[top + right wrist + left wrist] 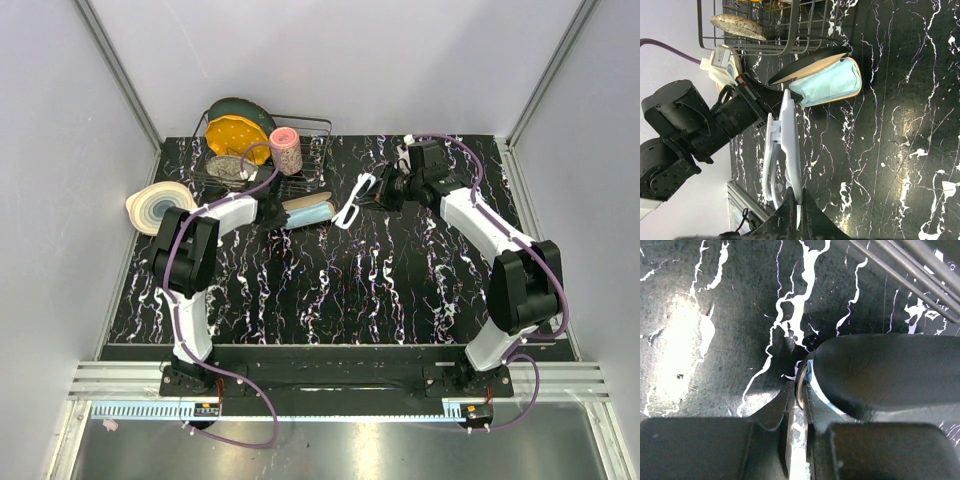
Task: Organize the sunglasses
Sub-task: Move the opened sunglasses case to the center of the board, then place the sunglasses in the sunglasses case.
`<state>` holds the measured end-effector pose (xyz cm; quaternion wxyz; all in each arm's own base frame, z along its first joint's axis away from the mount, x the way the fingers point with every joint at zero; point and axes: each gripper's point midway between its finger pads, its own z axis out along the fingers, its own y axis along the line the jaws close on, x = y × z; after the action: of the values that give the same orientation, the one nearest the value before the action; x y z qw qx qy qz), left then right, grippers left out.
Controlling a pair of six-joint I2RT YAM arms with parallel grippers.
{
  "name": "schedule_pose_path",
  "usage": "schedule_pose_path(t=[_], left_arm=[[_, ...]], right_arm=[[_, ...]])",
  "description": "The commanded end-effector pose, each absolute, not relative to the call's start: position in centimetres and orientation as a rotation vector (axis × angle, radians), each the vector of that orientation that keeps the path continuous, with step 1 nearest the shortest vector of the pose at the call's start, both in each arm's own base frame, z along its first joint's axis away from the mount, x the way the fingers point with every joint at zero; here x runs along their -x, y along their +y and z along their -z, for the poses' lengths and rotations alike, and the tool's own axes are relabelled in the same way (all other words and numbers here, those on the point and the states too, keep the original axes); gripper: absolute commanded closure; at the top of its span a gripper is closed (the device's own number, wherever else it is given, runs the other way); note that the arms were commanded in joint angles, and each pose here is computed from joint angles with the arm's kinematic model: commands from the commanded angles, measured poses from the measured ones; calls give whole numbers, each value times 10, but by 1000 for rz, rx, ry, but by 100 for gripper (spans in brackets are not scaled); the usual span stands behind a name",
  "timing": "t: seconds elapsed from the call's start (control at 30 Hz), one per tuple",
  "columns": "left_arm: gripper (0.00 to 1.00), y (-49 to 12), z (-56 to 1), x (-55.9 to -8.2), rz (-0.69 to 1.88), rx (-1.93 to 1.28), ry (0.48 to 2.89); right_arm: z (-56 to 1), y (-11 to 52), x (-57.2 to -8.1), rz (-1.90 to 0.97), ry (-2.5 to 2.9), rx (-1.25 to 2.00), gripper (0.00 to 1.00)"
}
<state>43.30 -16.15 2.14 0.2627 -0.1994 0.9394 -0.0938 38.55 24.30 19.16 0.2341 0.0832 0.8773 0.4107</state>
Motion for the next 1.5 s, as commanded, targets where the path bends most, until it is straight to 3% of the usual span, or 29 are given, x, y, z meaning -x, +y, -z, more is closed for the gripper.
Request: schedule_pose_path(t=[0.0, 0.53, 0.73, 1.1, 1.47], left_arm=[[100, -154, -20, -414, 181, 555, 2576], [100, -180, -16, -358, 210, 569, 2616], [100, -197, -17, -335, 242, 486, 2603], [100, -205, -18, -318, 277, 295, 2507], [100, -212, -27, -320, 298, 185, 2443]], right_arm=[[-206, 245, -389, -1163, 2378, -226, 100], [-150, 241, -352, -1165, 2574, -522, 100], [-135, 253, -332, -1150, 2645, -824, 100], [-85, 246, -259, -752, 2702, -1651, 100], [-82, 260, -265, -587, 2610, -1946, 100]])
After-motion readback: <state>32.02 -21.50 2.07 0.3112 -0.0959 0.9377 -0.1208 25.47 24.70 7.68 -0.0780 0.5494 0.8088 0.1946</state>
